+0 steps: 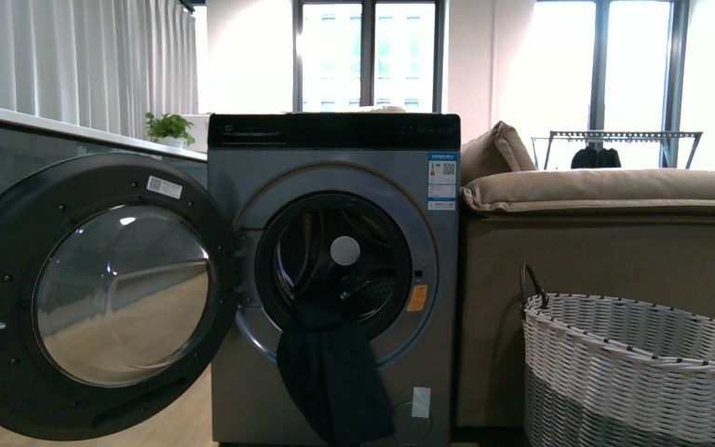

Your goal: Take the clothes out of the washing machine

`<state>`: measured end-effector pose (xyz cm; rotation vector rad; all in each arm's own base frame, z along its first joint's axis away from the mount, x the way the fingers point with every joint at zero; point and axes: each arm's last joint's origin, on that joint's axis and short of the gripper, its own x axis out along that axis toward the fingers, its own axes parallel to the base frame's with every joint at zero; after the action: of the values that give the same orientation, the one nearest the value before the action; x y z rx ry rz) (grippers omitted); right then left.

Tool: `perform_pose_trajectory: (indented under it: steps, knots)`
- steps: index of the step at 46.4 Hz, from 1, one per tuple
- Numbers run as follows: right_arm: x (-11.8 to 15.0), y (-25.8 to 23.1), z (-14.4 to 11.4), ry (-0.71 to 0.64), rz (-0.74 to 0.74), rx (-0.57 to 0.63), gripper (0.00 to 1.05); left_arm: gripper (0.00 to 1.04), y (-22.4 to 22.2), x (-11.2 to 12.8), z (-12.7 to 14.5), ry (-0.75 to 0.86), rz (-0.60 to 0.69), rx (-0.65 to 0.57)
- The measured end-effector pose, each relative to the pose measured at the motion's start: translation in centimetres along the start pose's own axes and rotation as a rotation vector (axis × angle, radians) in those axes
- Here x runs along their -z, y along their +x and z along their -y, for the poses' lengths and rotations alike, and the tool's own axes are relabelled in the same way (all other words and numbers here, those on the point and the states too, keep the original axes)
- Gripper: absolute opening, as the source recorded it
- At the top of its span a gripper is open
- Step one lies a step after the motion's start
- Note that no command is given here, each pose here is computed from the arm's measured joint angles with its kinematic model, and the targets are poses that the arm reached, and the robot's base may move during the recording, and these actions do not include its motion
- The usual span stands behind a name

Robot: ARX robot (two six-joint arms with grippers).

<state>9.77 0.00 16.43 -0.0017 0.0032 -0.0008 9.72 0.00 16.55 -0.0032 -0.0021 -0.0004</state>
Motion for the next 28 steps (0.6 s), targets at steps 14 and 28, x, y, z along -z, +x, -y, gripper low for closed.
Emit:
perform_pose_trajectory:
  steps: [14, 28]
  knots:
    - [0.00, 0.00, 0.00, 0.000, 0.000, 0.000, 0.97, 0.98, 0.00, 0.00, 0.00, 0.000, 0.000, 0.000]
    - [0.00, 0.00, 0.00, 0.000, 0.000, 0.000, 0.97, 0.98, 0.00, 0.00, 0.00, 0.000, 0.000, 0.000]
